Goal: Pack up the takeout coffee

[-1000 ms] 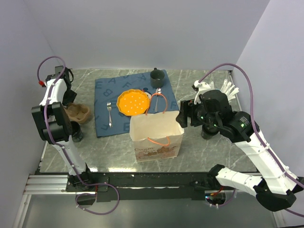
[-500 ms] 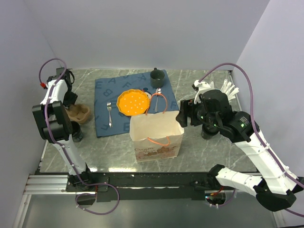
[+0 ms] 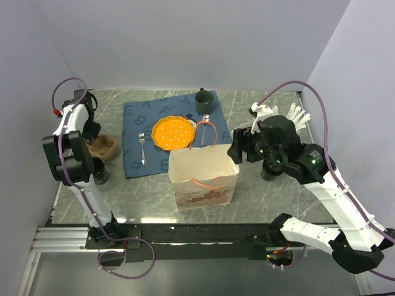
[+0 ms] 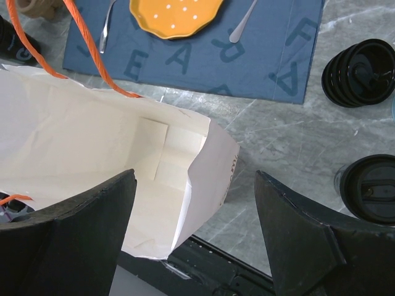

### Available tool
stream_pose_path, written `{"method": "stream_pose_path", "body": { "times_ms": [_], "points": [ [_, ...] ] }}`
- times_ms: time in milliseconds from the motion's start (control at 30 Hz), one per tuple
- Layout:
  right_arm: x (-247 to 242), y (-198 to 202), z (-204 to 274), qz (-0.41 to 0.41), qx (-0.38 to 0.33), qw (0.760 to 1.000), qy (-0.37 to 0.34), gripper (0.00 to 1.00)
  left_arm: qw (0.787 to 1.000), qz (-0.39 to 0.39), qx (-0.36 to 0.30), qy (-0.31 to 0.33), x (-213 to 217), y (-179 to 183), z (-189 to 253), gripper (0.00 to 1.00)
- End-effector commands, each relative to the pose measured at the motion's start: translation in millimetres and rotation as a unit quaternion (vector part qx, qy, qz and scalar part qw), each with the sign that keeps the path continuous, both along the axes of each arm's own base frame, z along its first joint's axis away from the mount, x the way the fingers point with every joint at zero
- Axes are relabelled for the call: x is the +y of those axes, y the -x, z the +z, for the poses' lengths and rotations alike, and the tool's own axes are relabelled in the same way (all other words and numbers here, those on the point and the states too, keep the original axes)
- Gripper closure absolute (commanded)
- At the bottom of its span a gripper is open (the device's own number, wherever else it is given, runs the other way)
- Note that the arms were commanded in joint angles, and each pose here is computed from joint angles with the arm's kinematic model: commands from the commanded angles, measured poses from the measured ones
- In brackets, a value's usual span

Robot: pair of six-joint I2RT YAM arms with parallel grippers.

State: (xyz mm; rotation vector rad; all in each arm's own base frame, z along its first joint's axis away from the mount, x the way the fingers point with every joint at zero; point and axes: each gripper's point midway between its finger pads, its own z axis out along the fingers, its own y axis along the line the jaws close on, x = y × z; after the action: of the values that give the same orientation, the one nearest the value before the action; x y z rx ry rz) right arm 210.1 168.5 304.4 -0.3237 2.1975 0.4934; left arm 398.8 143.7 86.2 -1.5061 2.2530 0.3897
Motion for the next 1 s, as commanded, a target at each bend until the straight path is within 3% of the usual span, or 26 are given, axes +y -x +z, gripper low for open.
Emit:
{"method": "stream_pose_path", "body": {
  "times_ms": [0,100,233,300,400,700,967],
  "points": [
    [3.9,-6.0,23.9,-0.001,-0.033,0.999,-0.022,0.15,1.000,0.007,-0.001,-0.009,6.1,-3.2,-0.1,0.56],
    [3.2,-6.2,24.8,-0.001,-0.036,0.999,-0.021,0.15,1.000,0.008,-0.006,-0.014,7.6,-3.6,7.7,0.67],
    [1.5,-7.1,25.8,-0.004,-0.038,0.999,-0.018,0.15,0.999,0.007,-0.028,-0.018,9.1,-12.3,35.4,0.67],
    [2.6,-6.9,27.0,-0.002,-0.038,0.999,-0.019,0.16,0.999,0.002,-0.037,-0.018,7.3,-13.2,47.1,0.66],
    [4.4,-6.4,26.8,0.000,-0.037,0.999,-0.024,0.15,0.999,-0.005,-0.052,-0.015,5.9,-15.1,50.0,0.55],
    [9.3,-9.7,25.8,0.004,-0.036,0.999,-0.028,0.16,0.999,-0.020,-0.012,0.026,-14.6,-7.4,11.2,0.61],
    [7.2,-9.9,25.2,0.004,-0.039,0.999,-0.021,0.16,0.999,-0.026,-0.023,-0.027,4.2,-14.6,35.9,0.44]
  ]
}}
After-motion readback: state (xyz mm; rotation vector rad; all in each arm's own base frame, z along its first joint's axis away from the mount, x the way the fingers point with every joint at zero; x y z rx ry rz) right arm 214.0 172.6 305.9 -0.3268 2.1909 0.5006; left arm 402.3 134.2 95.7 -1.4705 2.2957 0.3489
